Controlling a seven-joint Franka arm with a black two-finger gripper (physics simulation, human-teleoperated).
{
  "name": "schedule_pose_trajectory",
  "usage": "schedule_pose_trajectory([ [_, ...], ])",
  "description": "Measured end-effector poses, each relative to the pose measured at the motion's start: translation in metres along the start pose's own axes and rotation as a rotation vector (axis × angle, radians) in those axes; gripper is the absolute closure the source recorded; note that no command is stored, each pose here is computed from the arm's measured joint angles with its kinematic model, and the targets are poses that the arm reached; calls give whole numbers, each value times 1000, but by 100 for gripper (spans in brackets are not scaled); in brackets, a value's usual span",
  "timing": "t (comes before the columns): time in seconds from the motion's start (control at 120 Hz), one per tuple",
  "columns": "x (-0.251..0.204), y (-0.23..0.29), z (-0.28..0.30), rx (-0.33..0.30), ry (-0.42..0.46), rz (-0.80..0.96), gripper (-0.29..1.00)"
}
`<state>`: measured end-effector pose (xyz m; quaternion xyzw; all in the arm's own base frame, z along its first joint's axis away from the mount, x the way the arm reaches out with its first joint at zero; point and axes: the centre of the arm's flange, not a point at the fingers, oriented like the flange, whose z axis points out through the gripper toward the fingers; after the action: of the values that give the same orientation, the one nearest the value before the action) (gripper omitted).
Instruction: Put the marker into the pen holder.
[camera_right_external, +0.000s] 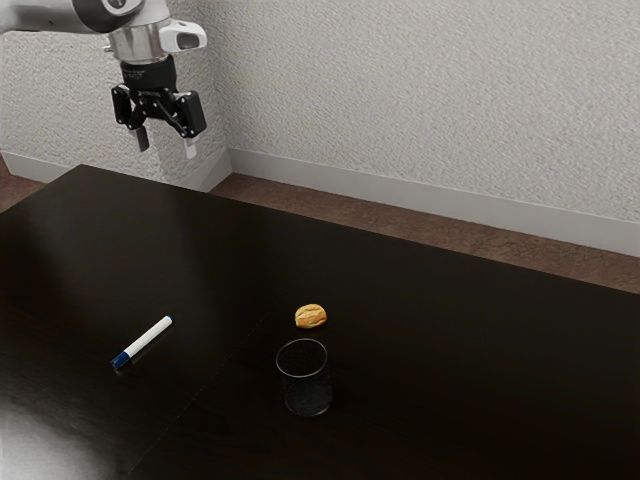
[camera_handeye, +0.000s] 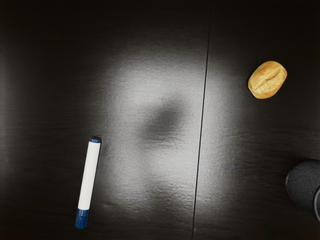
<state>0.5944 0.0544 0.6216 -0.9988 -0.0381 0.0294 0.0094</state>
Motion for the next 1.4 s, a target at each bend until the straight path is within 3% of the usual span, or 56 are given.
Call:
schedule_pose_trajectory([
  [0.358, -8, 3, -18, 1, 34, 7, 0],
  [0.5, -19, 0, 12, 3, -14, 4, 0],
  [0.658, -11, -8, 28, 12, -7, -11, 0],
  [0.95, -34, -32, 197, -1, -136, -51, 0],
  [1.4, -59, -53, 308, 10, -13, 23, 0],
])
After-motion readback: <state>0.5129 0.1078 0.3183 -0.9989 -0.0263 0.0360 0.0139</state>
